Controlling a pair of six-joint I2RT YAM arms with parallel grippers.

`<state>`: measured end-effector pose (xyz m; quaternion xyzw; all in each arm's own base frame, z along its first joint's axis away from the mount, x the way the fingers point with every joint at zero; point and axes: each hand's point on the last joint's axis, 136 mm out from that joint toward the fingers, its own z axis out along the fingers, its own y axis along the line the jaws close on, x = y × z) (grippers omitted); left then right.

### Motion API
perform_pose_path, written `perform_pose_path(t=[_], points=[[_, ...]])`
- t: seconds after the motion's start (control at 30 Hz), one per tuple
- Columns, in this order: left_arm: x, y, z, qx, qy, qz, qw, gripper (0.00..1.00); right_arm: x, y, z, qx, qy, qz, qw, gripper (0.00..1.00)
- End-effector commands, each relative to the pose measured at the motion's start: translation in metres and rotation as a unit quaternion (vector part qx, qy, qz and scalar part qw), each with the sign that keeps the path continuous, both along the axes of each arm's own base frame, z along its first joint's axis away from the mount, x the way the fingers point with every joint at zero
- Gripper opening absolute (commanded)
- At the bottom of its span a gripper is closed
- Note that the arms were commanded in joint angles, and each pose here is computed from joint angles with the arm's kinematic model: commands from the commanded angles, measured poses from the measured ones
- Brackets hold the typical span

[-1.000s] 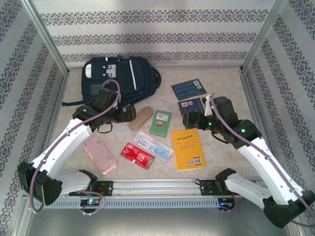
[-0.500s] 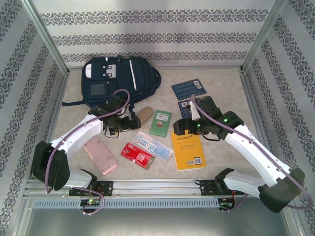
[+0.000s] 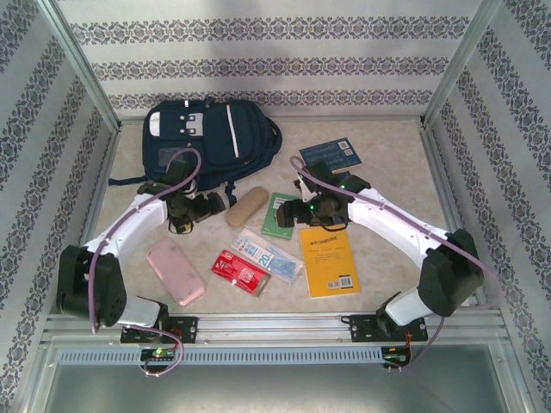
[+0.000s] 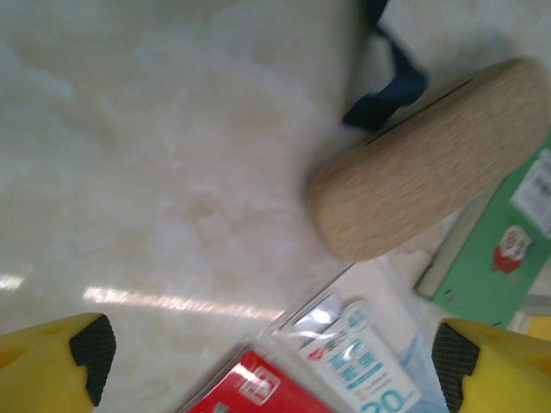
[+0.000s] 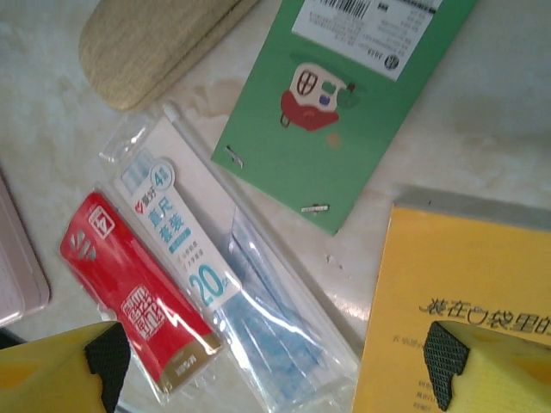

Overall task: Pack the student bag
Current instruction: Pick up the student bag from the top-left of the table.

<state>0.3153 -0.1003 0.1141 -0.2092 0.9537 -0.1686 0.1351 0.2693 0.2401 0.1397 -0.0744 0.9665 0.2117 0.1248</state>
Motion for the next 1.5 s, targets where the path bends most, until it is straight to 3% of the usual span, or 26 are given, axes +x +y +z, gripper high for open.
perform_pose_path(t=[0.0, 0.17, 0.23, 0.33, 0.6, 0.9, 1.47], points=[[0.048, -0.007, 0.029, 0.001, -0.043, 0.016, 0.999, 0.94, 0.024, -0.002, 0.015, 0.009, -0.031, -0.029, 0.999, 0.9], [0.126, -0.01, 0.049, 0.009, -0.095, 0.051, 0.994, 0.91, 0.042, -0.006, 0.024, 0.027, -0.045, -0.046, 0.998, 0.86], [0.162, -0.021, 0.054, -0.016, -0.126, 0.044, 0.991, 0.87, 0.043, 0.0, 0.032, 0.051, -0.049, -0.032, 0.997, 0.81], [0.21, -0.025, 0.061, -0.016, -0.165, 0.024, 0.986, 0.85, 0.044, -0.003, 0.044, 0.057, -0.071, -0.038, 0.995, 0.82], [0.289, -0.038, 0.027, -0.111, -0.176, 0.002, 0.978, 0.74, 0.033, -0.01, 0.069, 0.12, -0.109, -0.038, 0.986, 0.79], [0.323, -0.061, 0.021, -0.195, -0.211, -0.032, 0.957, 0.63, 0.018, -0.01, 0.055, 0.128, -0.091, -0.008, 0.988, 0.79], [0.332, -0.076, 0.007, -0.238, -0.22, -0.058, 0.944, 0.54, 0.027, 0.004, 0.048, 0.119, -0.078, 0.014, 0.99, 0.74]])
